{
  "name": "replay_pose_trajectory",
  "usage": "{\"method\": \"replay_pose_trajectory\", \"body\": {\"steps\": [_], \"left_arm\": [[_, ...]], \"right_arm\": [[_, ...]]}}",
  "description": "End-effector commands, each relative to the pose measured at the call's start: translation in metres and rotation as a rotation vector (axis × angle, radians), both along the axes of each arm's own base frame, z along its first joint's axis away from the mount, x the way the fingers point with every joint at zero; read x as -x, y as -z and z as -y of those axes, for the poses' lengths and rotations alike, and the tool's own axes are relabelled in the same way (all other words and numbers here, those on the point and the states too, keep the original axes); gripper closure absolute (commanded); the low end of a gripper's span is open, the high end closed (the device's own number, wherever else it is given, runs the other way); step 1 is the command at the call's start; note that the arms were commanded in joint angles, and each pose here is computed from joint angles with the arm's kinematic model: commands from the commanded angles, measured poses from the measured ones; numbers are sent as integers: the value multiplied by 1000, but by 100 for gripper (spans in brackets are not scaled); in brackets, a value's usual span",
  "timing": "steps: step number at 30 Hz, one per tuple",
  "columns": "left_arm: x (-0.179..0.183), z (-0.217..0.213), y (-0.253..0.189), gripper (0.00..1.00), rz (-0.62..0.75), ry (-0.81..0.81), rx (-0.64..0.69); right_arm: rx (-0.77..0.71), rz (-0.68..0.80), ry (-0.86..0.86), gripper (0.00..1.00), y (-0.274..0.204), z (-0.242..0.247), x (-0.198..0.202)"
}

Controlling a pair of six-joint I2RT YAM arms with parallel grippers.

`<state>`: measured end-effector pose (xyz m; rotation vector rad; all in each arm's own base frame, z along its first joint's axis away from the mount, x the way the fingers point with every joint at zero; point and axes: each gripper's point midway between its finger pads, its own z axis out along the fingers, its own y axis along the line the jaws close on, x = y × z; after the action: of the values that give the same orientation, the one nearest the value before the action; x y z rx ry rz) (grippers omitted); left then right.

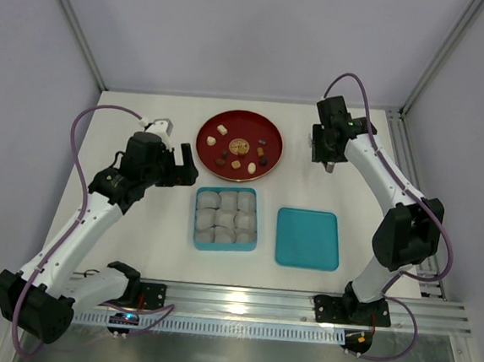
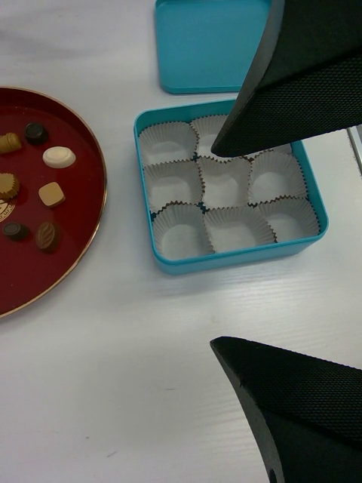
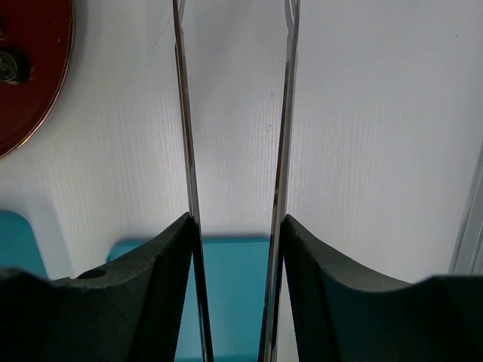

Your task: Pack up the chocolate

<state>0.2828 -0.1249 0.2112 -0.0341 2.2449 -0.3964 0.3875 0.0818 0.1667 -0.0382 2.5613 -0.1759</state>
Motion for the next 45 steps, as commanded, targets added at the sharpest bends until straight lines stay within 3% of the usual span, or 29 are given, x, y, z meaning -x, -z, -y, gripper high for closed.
{"method": "replay_pose_trajectory", "body": {"steps": [1, 12, 22, 31, 45], "left_arm": [[-5, 0, -9, 0, 39, -7, 17], [-6, -1, -10, 0, 43, -14, 16], [-6, -3, -9, 0, 39, -18, 13], [-5, -4, -7, 0, 35, -21, 10], [-5, -3, -8, 0, 35, -19, 15]], "right_arm": [[-27, 104, -7, 49, -45, -8, 2], [-81, 160, -96, 52, -82, -48, 16], [-96, 159, -214, 54, -87, -112, 27], [-96, 109, -304, 56, -64, -169, 28], [-95, 35, -346, 59, -25, -211, 23]]}}
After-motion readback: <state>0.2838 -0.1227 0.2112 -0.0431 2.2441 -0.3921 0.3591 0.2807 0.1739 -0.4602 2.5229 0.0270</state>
